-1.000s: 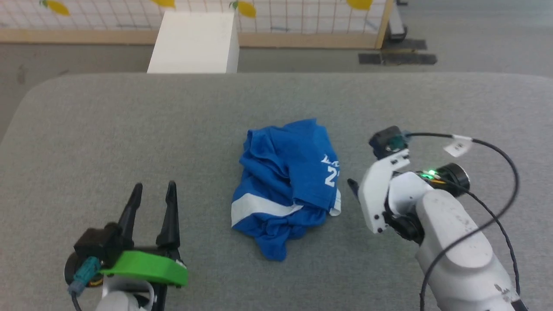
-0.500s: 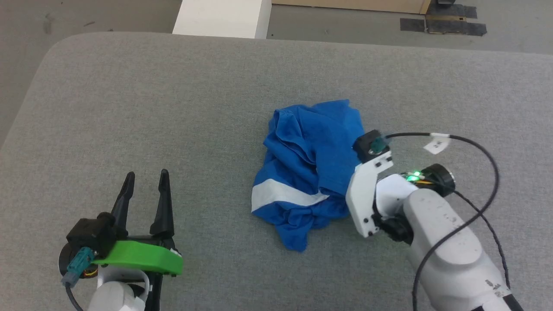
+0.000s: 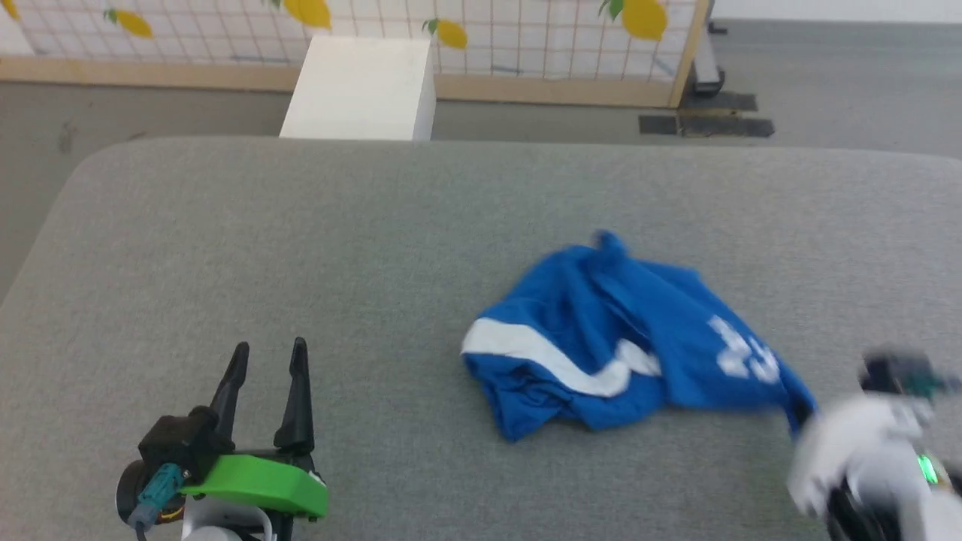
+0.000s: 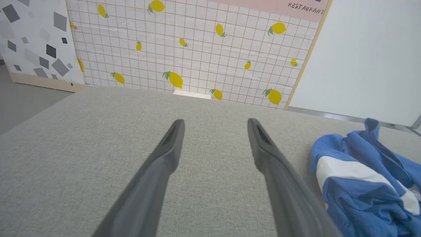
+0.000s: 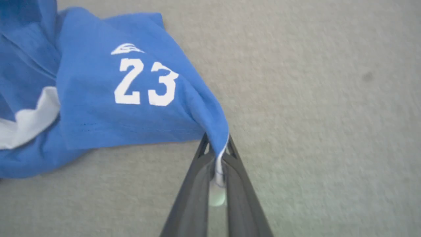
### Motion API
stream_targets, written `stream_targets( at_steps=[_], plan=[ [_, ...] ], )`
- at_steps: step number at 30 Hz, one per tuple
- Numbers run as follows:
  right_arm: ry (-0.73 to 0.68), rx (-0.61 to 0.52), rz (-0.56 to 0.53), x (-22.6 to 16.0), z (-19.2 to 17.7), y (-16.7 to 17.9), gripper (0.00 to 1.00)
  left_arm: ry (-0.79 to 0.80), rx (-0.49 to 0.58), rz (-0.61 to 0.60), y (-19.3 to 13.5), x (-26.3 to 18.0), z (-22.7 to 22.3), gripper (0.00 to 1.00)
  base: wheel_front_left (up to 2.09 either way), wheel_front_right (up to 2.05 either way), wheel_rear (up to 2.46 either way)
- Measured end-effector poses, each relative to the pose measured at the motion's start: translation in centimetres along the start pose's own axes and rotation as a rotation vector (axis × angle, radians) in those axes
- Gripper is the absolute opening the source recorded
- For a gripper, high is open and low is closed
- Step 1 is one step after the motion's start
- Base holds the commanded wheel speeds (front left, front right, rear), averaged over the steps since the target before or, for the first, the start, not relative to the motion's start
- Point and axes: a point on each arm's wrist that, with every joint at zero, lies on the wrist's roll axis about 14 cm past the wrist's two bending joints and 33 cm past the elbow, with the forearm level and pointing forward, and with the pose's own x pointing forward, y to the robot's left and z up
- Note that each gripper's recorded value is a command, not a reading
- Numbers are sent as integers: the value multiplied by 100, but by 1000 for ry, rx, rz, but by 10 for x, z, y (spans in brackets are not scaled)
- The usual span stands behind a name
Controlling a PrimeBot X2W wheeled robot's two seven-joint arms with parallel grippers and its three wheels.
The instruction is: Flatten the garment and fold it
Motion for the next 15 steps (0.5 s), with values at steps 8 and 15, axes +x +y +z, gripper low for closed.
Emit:
stream_targets(
  at_steps=[8, 15],
  plan=[
    [122, 227, -63, -57, -89, -41, 100, 34, -17, -42, -15, -2, -12, 100, 0, 0, 0],
    [-249, 270, -174, -75, -33, -80, 100, 119, -124, -104, -44, 1, -30, 100, 0, 0, 0]
  ],
)
